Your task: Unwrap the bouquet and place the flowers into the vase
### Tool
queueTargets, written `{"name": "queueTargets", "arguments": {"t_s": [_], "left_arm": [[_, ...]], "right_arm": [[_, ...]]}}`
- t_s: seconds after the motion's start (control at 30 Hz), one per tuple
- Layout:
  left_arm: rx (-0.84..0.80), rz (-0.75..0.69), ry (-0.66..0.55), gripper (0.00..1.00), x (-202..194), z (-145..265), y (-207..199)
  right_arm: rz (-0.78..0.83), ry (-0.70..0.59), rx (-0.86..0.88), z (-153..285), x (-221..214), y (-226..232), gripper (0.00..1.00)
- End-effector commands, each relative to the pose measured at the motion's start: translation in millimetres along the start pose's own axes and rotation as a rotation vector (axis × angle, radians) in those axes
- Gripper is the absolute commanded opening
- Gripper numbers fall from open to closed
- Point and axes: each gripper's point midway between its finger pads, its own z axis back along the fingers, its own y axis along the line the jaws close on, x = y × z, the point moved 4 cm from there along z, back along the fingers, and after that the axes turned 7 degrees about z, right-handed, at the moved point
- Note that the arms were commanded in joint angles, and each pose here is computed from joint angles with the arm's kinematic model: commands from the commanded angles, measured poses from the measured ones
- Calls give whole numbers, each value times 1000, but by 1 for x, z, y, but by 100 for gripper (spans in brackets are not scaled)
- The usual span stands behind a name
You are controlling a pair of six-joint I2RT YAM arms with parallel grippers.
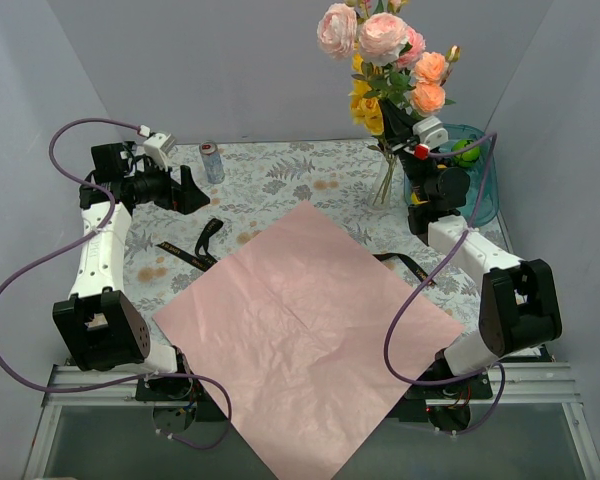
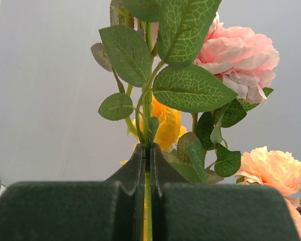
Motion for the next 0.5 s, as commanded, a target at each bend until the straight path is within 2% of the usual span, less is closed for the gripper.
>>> {"name": "queueTargets", "arguments": {"t_s": [0.0, 0.47], "left_arm": [[-6, -29, -16, 98, 9, 4, -2], [1, -32, -3, 98, 9, 6, -1]], "right_arm": [[83, -335, -92, -4, 79, -30, 1], [98, -331, -68, 8, 66, -30, 1]]}}
